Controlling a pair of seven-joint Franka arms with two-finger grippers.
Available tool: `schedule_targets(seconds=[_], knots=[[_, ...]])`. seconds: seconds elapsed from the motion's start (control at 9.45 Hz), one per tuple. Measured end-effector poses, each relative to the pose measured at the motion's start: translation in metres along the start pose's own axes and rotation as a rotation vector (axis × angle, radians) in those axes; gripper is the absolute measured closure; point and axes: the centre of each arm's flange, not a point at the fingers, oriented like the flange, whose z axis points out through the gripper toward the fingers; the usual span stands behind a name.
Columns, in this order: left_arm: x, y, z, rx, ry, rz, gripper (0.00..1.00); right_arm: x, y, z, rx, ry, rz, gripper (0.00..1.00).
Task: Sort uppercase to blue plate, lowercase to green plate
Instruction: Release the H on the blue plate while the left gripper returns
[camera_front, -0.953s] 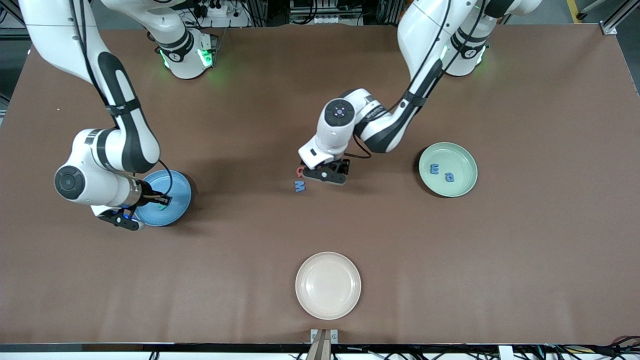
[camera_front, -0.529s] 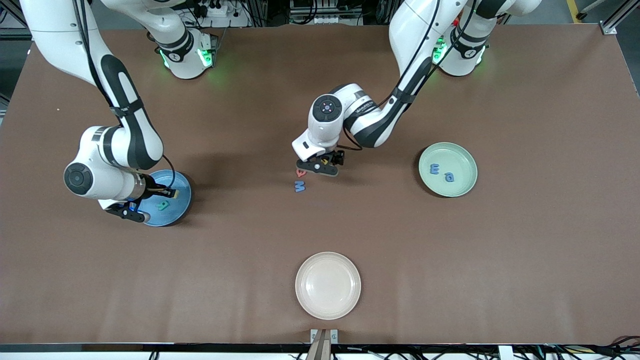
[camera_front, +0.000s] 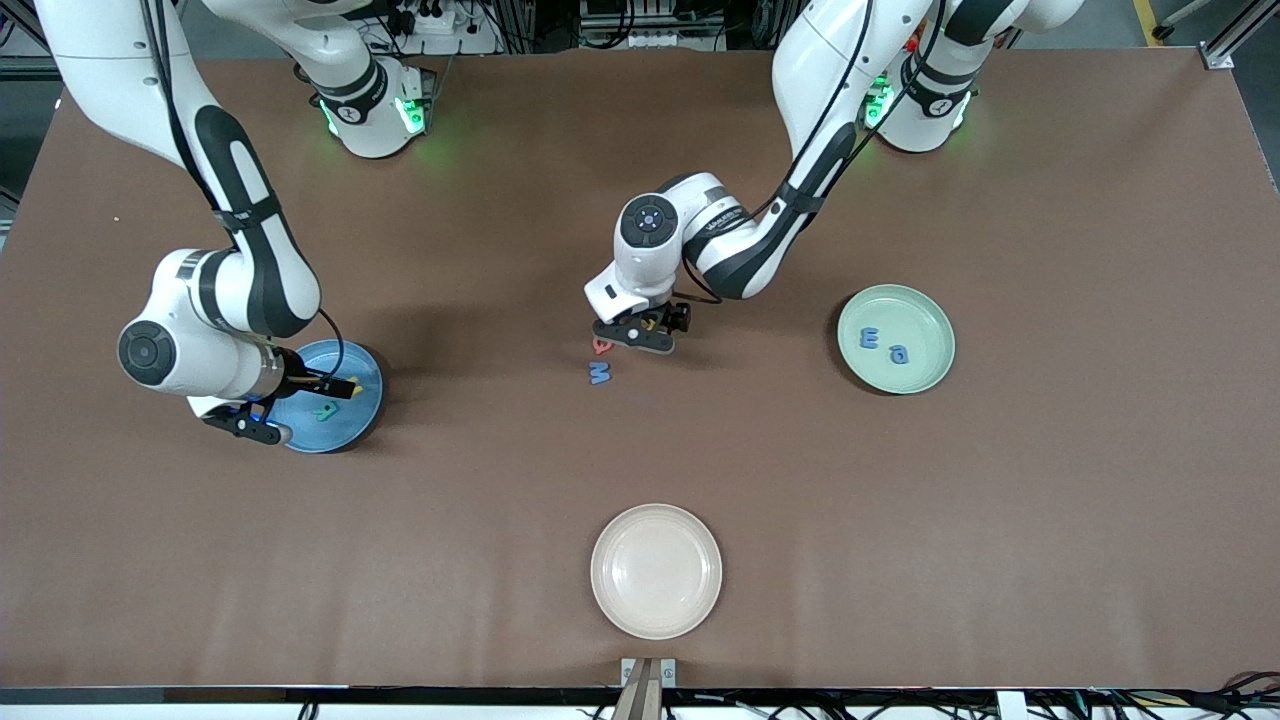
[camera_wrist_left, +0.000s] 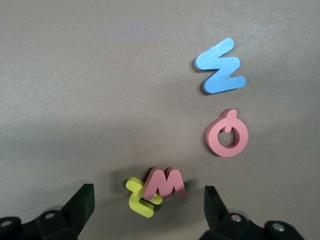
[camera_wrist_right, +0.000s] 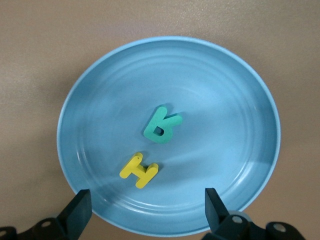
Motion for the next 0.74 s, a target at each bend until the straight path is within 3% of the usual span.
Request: schedule_targets(seconds=[0.32, 0.74], knots=[[0.006, 0.007, -0.022, 0.074, -0.078, 0.003, 0.03, 0.000, -0.002, 0.000, 0.002, 0.002, -0.002, 0.00], [-0.001, 0.021, -0.003, 0.124, -0.076, 0.070, 0.02, -0.002, -0.027, -0.012, 0.027, 0.033, -0.026, 0.00]])
